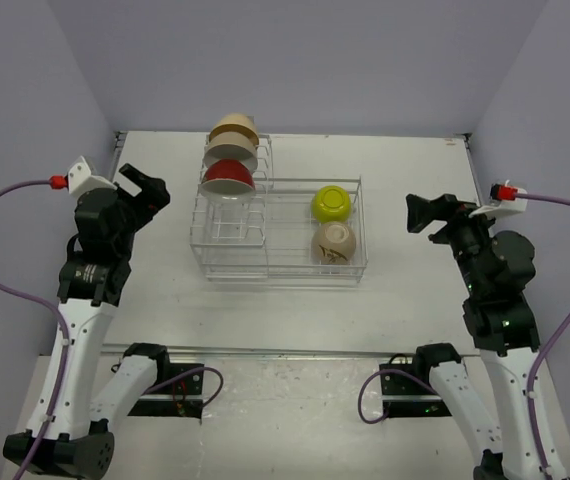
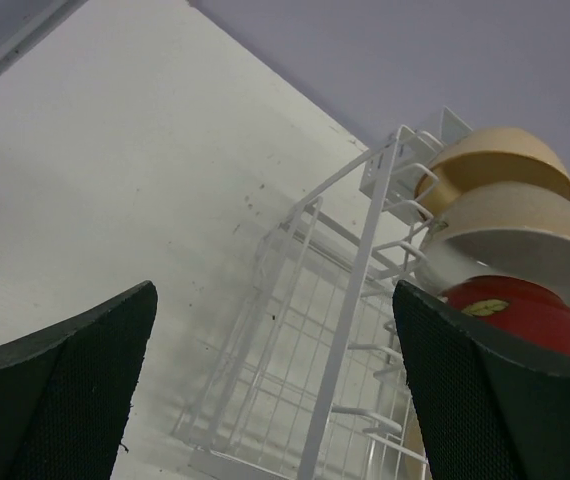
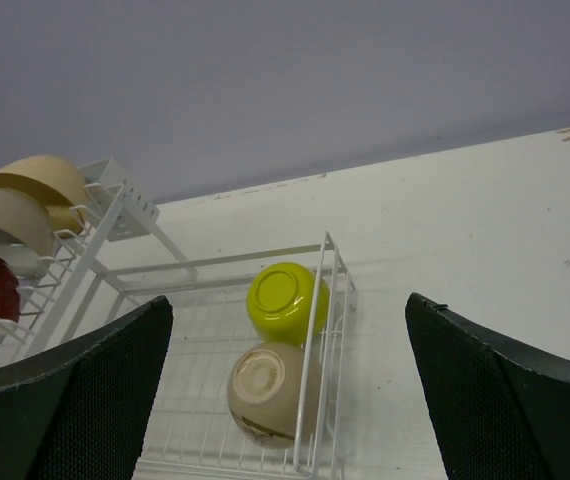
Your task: Unload the bowls from the dish rack
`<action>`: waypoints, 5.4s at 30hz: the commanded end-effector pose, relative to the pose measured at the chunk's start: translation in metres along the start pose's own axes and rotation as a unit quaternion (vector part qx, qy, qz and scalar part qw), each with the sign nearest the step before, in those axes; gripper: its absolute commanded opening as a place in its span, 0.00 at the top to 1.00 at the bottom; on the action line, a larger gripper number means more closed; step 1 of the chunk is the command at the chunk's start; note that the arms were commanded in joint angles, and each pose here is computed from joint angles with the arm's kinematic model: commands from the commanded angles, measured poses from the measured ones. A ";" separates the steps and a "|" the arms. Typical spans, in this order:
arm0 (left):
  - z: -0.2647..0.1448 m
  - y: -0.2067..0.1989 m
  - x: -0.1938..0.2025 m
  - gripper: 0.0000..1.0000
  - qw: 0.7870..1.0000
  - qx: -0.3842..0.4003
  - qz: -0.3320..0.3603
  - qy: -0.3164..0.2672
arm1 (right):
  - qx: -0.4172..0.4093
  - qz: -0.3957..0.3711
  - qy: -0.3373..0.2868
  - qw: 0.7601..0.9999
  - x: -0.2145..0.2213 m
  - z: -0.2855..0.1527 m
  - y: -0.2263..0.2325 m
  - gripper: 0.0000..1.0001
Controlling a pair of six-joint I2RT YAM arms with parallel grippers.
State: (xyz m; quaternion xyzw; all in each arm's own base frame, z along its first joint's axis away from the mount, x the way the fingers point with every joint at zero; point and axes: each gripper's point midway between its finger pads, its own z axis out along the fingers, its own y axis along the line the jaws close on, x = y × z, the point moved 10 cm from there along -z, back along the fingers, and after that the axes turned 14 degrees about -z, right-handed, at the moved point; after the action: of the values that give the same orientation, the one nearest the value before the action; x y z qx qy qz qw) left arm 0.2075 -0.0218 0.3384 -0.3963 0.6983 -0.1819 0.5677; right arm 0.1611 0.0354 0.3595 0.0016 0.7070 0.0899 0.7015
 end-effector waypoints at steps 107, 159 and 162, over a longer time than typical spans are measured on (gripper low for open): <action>-0.055 -0.042 0.050 0.26 0.865 0.203 -0.429 0.161 | -0.128 -0.057 0.024 0.990 -0.023 0.009 0.104 0.01; -0.030 -0.100 0.087 0.32 0.905 0.150 -0.372 0.145 | -0.099 -0.062 -0.050 0.992 -0.051 -0.013 0.078 0.01; -0.028 -0.101 0.091 0.32 0.903 0.150 -0.376 0.141 | -0.095 -0.065 -0.050 0.992 -0.049 -0.014 0.075 0.01</action>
State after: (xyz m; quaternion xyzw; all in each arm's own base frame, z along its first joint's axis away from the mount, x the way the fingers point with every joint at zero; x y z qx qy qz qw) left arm 0.2086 -0.1580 0.3549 -0.4963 0.5634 -0.5306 0.3932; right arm 0.1388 0.1064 0.4153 -0.1183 0.6659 0.1234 0.7262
